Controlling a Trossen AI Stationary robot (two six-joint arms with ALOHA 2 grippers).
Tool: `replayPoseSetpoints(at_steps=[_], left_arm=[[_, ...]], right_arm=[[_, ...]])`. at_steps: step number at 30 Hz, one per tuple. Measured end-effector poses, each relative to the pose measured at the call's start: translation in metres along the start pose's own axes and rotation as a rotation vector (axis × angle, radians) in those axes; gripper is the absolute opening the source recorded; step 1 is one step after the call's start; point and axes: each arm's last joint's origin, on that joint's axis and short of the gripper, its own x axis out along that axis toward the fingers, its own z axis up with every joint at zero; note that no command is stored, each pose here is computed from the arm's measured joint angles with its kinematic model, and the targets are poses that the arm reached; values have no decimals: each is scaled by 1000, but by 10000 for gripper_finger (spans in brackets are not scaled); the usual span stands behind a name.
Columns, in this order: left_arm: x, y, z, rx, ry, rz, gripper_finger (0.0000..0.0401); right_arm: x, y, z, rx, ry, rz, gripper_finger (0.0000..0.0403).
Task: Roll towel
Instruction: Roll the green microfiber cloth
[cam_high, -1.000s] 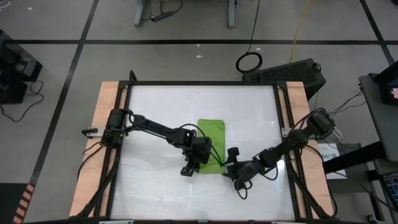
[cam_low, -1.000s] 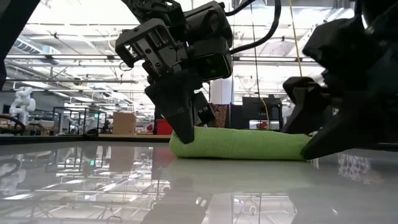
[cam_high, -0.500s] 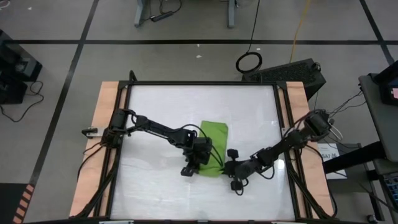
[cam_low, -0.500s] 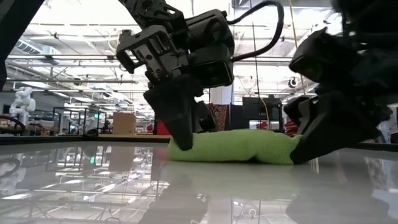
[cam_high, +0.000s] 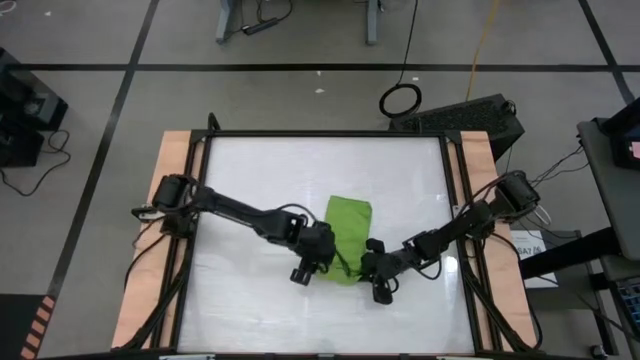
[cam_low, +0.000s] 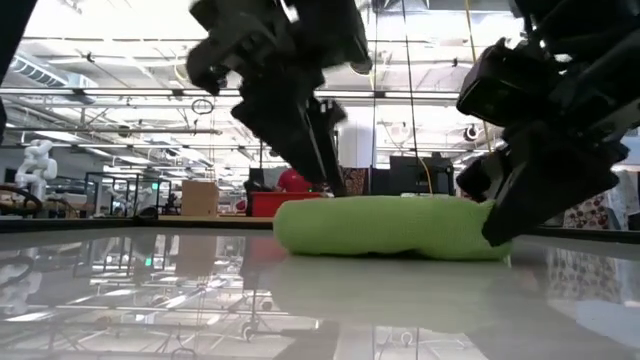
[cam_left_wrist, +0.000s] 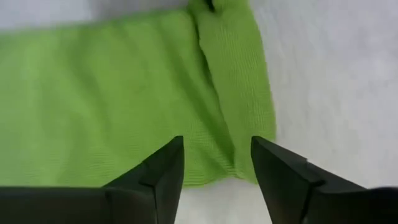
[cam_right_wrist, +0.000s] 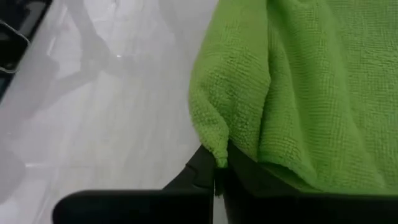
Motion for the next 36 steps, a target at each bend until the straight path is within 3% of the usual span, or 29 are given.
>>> replayPoseSetpoints(at_steps=[4, 9, 14, 22, 25, 31, 36], left_arm=[[-10, -21, 8, 124, -20, 123, 192], [-10, -42, 15, 239, -61, 167, 192], [-12, -44, 11, 287, 1, 279, 191], [-28, -39, 11, 196, -17, 219, 191], [-35, -39, 13, 193, -50, 219, 191], [-39, -40, 21, 147, -157, 174, 191], [-17, -44, 6, 155, -154, 102, 191]], right_arm=[[0, -3, 1, 8, 10, 1, 5], [0, -4, 0, 72, 22, 6, 3], [1, -4, 1, 176, 41, 48, 3], [-1, 8, 7, 333, -4, 160, 3], [-1, 11, 9, 337, -28, 185, 3], [-1, 10, 9, 434, -42, 139, 3], [-1, 9, 4, 502, -12, 97, 3]])
